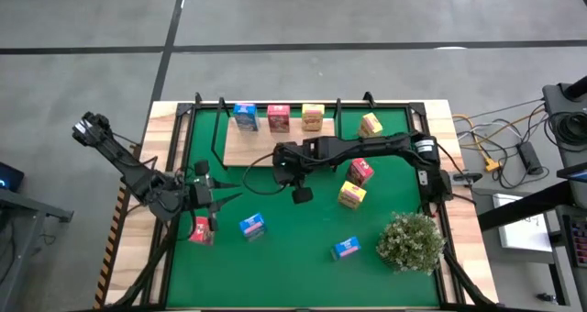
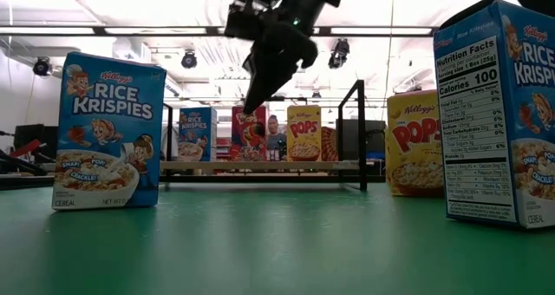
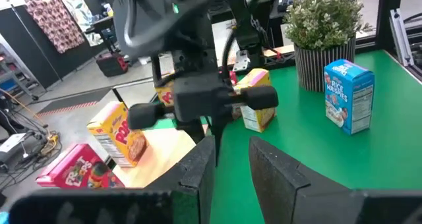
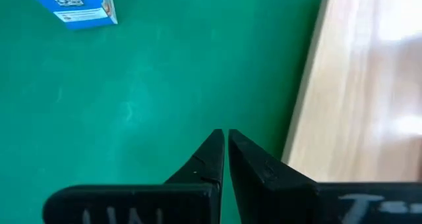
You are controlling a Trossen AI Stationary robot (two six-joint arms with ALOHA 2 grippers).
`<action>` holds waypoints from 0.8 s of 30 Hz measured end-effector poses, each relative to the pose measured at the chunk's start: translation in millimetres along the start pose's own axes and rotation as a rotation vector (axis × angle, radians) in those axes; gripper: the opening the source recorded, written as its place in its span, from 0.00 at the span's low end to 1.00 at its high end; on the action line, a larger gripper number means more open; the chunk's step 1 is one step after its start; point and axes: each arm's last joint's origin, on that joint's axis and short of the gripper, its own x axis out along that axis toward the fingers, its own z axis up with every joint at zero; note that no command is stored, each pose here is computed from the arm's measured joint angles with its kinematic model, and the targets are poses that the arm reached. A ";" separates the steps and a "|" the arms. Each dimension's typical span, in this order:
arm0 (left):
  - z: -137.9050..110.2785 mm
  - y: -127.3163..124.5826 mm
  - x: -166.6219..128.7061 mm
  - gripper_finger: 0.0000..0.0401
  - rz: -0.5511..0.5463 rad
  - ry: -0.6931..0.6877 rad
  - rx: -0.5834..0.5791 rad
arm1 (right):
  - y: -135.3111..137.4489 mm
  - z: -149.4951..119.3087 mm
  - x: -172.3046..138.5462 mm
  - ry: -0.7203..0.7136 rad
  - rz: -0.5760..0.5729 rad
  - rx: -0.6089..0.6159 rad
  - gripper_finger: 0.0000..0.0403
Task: Stack cereal on shelf
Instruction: Put the left blue cereal box on the shelf aligned with the other blue cereal box
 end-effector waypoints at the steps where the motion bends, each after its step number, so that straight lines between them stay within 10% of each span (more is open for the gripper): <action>1: 1.0 -1.4 1.0 0.19 -0.001 0.002 -0.001 | 0.9 -0.2 -4.8 -0.008 -0.005 -0.002 0.03; 24: 30.1 -30.9 14.6 0.19 -0.220 0.082 -0.243 | 29.7 -36.5 -62.3 -0.587 -0.222 -0.062 0.03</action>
